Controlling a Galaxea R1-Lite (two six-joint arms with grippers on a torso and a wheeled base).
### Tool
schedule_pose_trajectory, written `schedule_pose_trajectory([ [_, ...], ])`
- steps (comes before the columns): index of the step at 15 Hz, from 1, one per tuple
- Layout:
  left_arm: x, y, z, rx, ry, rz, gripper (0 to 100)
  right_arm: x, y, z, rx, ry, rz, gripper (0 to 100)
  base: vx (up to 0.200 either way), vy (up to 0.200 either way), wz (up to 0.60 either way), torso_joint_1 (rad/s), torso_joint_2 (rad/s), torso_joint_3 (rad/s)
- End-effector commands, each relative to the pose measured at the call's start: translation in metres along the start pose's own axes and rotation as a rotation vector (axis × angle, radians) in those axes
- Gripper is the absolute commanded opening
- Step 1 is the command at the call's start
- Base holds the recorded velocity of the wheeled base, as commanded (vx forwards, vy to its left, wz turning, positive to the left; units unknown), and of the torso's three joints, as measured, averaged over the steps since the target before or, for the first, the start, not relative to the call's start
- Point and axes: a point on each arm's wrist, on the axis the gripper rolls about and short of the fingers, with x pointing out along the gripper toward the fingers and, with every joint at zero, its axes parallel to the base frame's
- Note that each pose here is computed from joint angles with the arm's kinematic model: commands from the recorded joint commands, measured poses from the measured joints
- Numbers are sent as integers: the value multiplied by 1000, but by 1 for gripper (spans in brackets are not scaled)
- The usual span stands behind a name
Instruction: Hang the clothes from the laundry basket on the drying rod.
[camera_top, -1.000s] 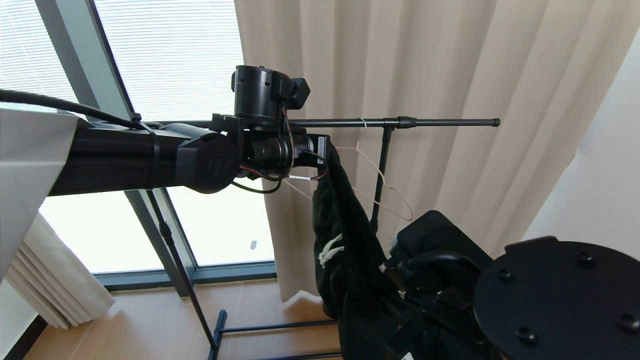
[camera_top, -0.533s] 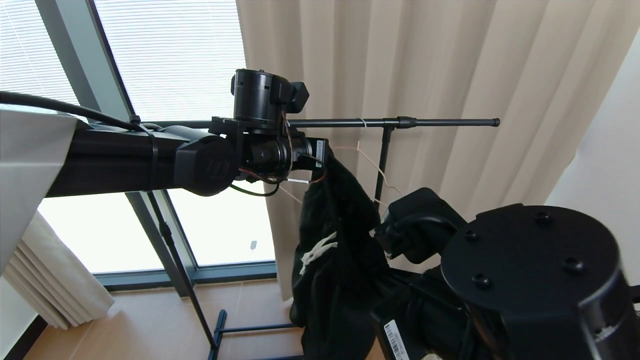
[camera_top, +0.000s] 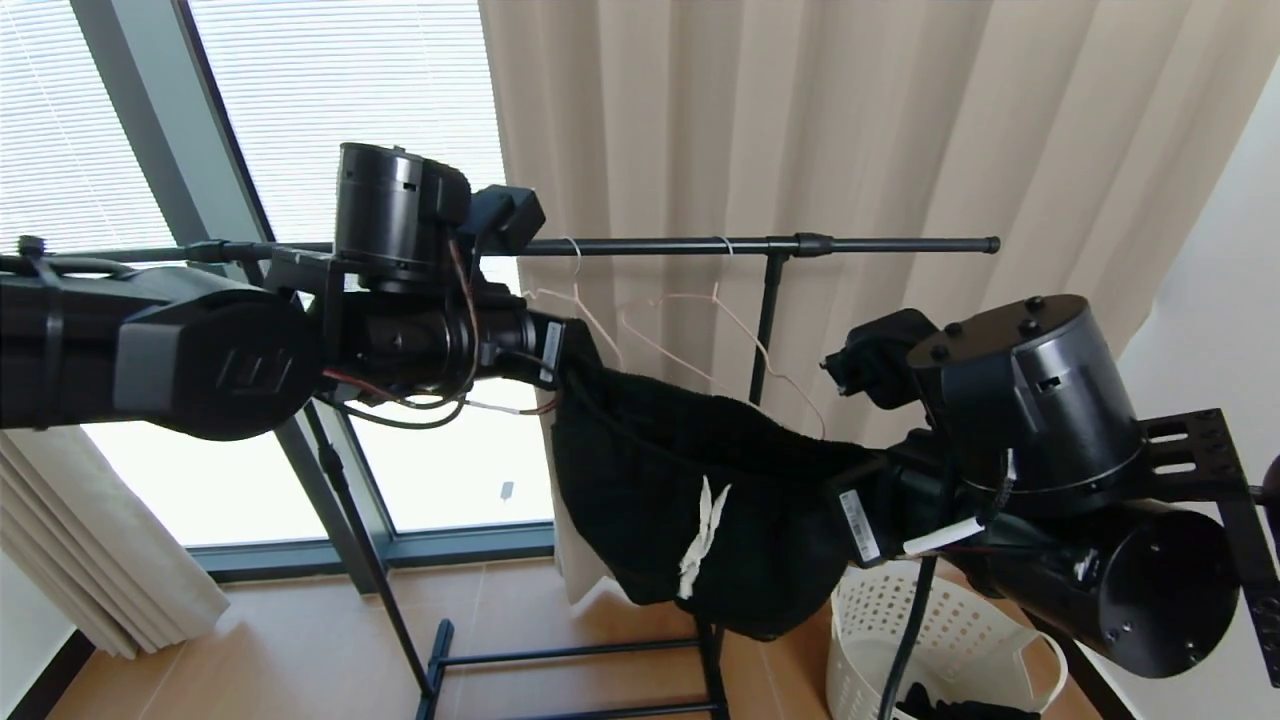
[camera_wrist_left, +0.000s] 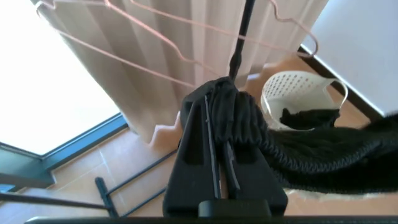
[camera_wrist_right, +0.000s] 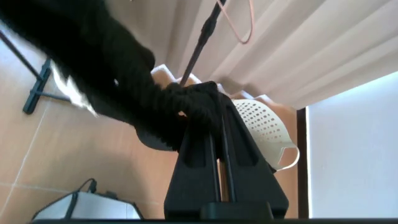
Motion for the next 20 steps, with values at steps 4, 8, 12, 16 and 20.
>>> schedule_pose_trajectory([
  [4,-55,-15,-60,44,146,-49,0,56,8,35,69,-17,-80,0,0,0,0,0,0,0],
  [8,-61,-51,-95,33,263,-158,0,98,35,67,106,-71,-81,0,0,0,0,0,0,0],
  [12,-52,-92,-103,-93,330,-247,0,115,57,92,151,-140,-54,0,0,0,0,0,0,0],
  [16,-24,-116,-98,-252,368,-249,0,120,79,91,208,-151,-15,0,0,0,0,0,0,0],
  [20,-23,-124,-93,-298,360,-260,0,124,81,88,268,-145,-11,0,0,0,0,0,0,0],
])
